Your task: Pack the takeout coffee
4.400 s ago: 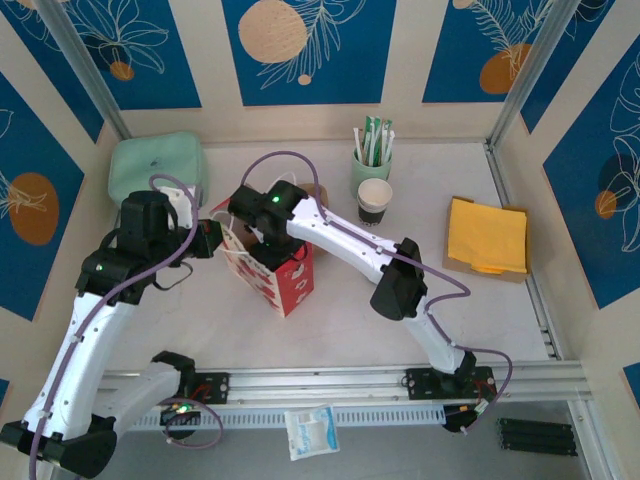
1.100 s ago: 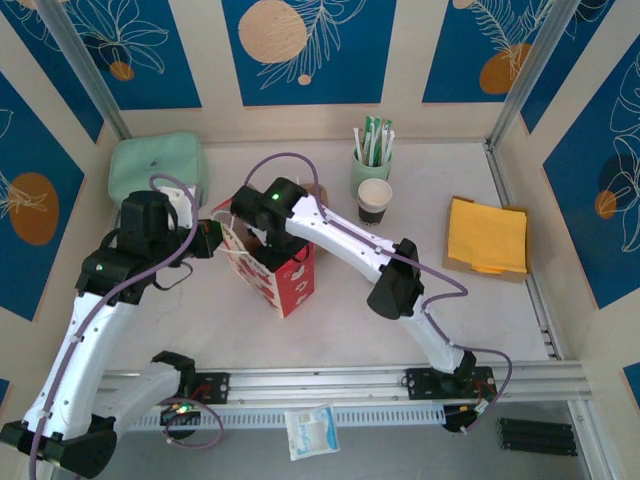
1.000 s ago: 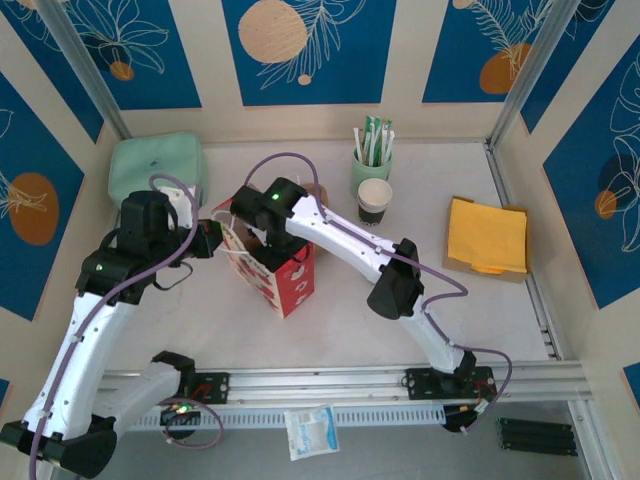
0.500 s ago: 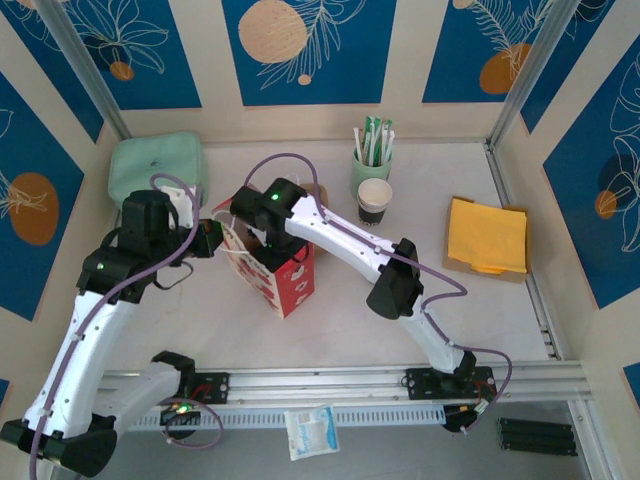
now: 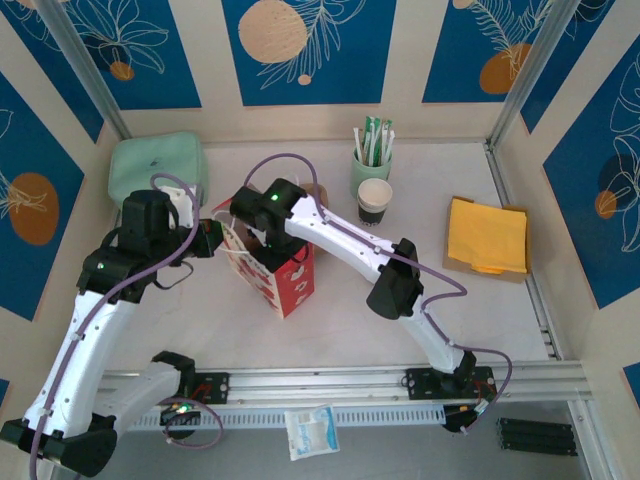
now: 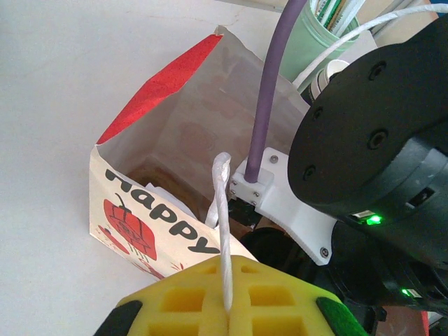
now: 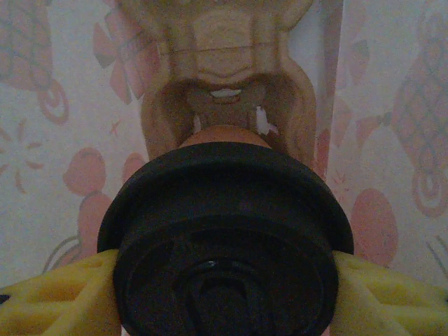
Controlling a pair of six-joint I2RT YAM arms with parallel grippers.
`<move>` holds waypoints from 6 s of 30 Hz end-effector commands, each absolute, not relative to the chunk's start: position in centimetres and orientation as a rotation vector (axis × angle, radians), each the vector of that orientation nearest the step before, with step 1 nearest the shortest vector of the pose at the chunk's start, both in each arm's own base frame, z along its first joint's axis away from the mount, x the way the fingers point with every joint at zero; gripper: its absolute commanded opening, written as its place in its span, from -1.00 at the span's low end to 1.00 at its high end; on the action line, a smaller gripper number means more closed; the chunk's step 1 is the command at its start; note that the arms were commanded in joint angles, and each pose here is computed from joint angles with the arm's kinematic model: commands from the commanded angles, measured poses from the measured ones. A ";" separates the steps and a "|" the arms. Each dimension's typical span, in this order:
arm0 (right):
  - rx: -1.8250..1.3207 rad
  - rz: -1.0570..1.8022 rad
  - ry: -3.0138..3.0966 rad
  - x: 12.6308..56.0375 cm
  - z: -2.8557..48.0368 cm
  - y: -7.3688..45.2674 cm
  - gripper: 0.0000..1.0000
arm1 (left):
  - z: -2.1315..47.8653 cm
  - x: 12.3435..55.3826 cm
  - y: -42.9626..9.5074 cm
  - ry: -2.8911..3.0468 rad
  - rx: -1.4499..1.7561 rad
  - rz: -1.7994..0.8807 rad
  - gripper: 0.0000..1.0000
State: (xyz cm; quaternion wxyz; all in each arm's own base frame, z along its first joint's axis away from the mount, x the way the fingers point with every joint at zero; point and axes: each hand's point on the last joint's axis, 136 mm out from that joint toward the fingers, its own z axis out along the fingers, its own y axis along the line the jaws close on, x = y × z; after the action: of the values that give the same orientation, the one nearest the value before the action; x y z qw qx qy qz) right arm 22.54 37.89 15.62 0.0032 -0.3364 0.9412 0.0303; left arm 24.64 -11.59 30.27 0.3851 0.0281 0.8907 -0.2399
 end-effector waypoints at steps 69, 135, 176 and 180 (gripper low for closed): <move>-0.904 0.087 2.837 25.2 15.6 38.0 0.04 | 30.6 24.6 -11.7 2.252 0.063 -0.638 -1.00; -0.890 0.067 2.829 25.7 13.5 37.9 0.04 | 30.2 24.7 -11.7 2.258 0.063 -0.636 -1.00; -0.851 0.208 2.600 25.5 25.6 38.5 0.03 | 29.6 24.8 -11.6 2.275 0.060 -0.624 -1.00; -0.844 0.238 2.573 25.3 27.2 38.4 0.03 | 29.5 24.8 -11.6 2.277 0.058 -0.620 -1.00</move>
State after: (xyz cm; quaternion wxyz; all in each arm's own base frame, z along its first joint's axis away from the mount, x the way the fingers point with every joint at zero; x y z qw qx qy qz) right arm 26.33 39.50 23.79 0.1881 -0.3042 0.9312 0.0711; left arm 24.67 -11.60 29.59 0.3787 0.0272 0.8939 -0.2382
